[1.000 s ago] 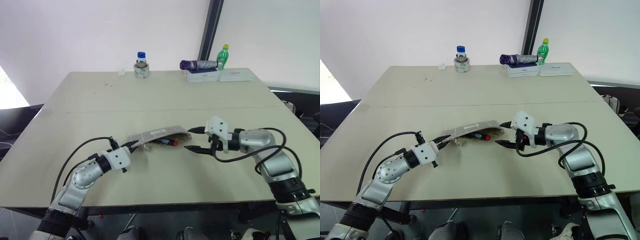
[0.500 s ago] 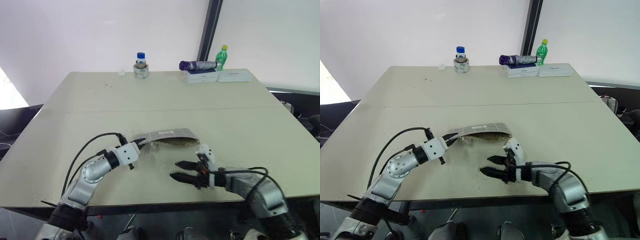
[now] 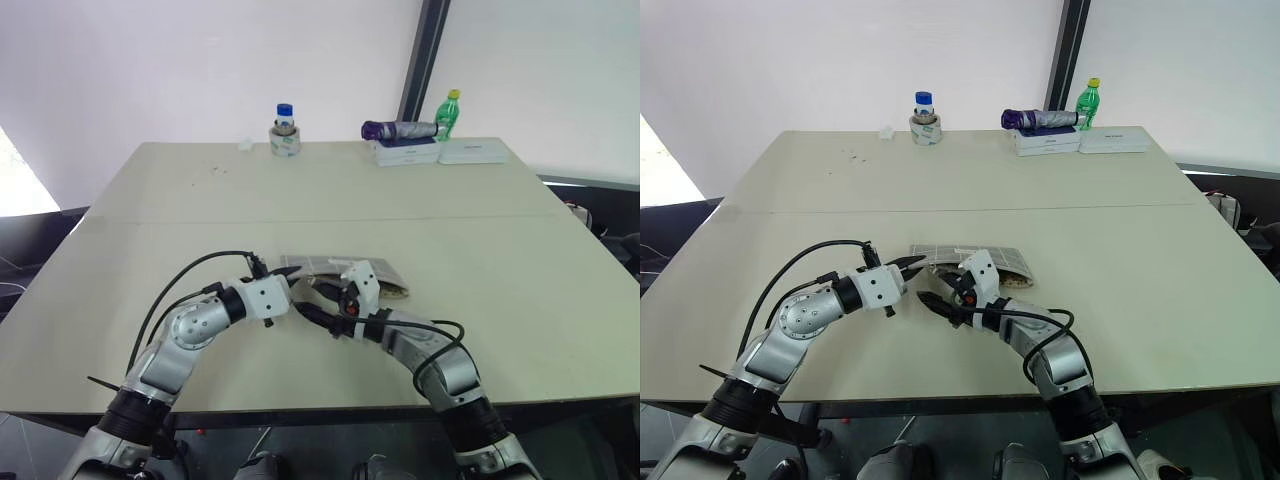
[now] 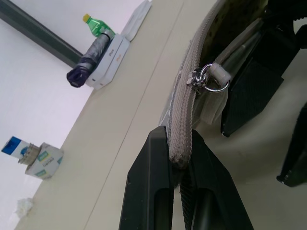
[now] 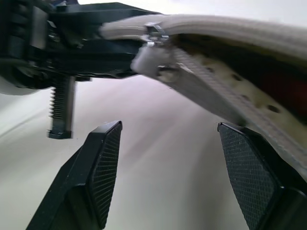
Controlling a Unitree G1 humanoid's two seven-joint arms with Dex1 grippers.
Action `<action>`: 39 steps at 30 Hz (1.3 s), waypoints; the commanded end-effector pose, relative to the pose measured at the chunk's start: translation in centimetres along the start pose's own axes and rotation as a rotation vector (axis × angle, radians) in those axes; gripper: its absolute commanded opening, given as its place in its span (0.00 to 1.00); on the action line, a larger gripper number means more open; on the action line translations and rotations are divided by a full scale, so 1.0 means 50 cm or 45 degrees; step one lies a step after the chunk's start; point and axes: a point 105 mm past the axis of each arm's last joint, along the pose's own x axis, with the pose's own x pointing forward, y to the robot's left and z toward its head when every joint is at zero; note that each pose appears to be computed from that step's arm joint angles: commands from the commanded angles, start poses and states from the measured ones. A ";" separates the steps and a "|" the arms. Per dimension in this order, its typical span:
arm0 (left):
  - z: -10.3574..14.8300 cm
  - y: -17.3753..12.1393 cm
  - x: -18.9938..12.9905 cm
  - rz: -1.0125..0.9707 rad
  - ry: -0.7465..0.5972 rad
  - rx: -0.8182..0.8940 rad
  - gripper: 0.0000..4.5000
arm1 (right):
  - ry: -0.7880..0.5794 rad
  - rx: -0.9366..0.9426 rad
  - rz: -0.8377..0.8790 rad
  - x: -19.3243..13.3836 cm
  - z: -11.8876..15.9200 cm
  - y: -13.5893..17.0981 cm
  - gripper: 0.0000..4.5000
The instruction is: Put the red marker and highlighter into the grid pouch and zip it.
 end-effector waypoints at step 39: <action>-0.030 0.004 -0.038 0.034 0.077 0.085 0.00 | 0.100 -0.146 0.062 -0.117 0.002 -0.040 0.01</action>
